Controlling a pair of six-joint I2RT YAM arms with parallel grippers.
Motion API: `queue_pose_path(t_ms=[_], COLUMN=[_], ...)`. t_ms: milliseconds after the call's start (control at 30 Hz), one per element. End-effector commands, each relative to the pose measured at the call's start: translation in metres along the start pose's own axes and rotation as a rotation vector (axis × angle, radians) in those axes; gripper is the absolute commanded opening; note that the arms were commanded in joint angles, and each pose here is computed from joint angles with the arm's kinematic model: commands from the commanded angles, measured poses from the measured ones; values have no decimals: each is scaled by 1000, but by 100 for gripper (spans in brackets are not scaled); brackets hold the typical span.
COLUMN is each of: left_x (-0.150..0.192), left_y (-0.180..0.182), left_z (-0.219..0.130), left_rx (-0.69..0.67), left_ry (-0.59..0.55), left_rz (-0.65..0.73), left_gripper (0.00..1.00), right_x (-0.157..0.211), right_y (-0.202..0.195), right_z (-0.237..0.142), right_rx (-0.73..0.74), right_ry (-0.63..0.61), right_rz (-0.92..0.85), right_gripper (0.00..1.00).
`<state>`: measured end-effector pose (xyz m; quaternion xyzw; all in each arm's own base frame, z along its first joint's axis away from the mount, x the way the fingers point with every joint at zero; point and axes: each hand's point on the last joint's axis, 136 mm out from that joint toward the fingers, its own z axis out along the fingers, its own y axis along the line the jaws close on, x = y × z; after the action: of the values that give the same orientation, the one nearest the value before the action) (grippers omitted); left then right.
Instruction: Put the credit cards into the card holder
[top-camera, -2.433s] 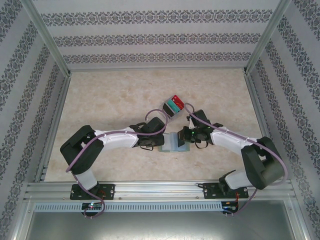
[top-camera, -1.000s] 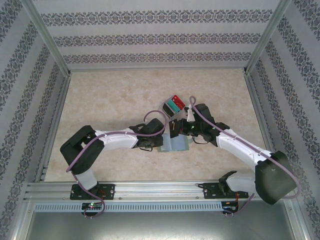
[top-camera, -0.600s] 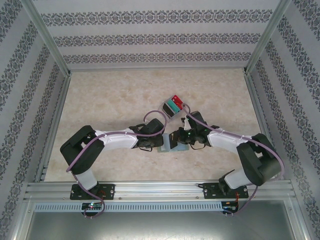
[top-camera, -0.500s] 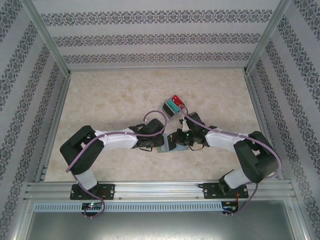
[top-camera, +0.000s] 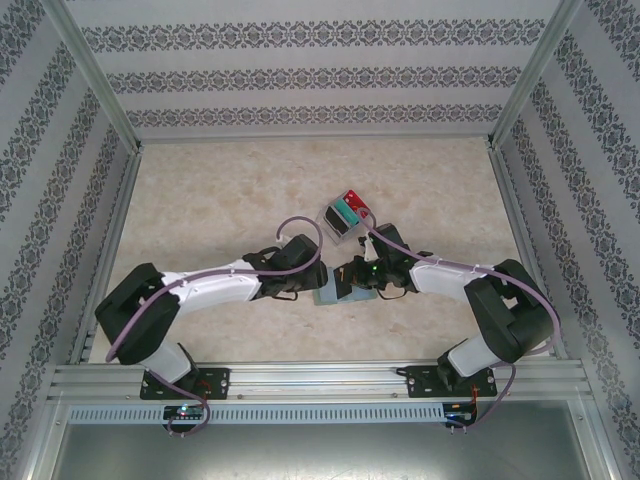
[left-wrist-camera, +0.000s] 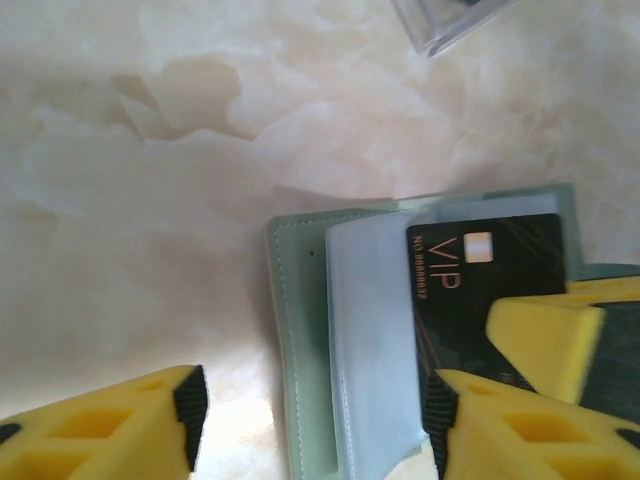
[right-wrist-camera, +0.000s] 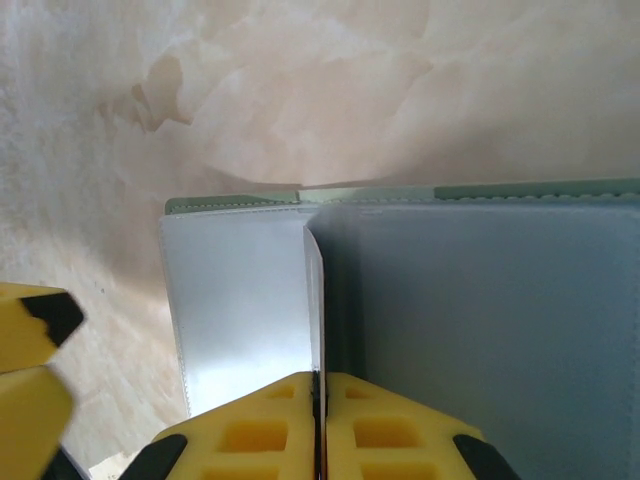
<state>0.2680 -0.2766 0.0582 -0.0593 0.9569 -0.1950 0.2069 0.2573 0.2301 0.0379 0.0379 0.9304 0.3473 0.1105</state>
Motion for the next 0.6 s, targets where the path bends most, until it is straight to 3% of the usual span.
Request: queue_pose_path(t_ms=[0,133,233,567], left_x=[-2,2,4,8], left_y=[-8,-1,4,10], left_z=[13,21,22,27], left_rx=[10,-40,-60,-84], left_ry=[28,59,60,75], left_rz=[20,25,29,34], left_gripper=[54,38,32,26], right_x=[-7,-9,-7,3], right_y=[5,6,-2,-12], right_z=[-12,-21,-22,0], right_rx=[-27,-46,-37,-53], right_ry=[-26,-43,-42,22], right_rz=[11,4,2,15], right_gripper=[8,9,9,9])
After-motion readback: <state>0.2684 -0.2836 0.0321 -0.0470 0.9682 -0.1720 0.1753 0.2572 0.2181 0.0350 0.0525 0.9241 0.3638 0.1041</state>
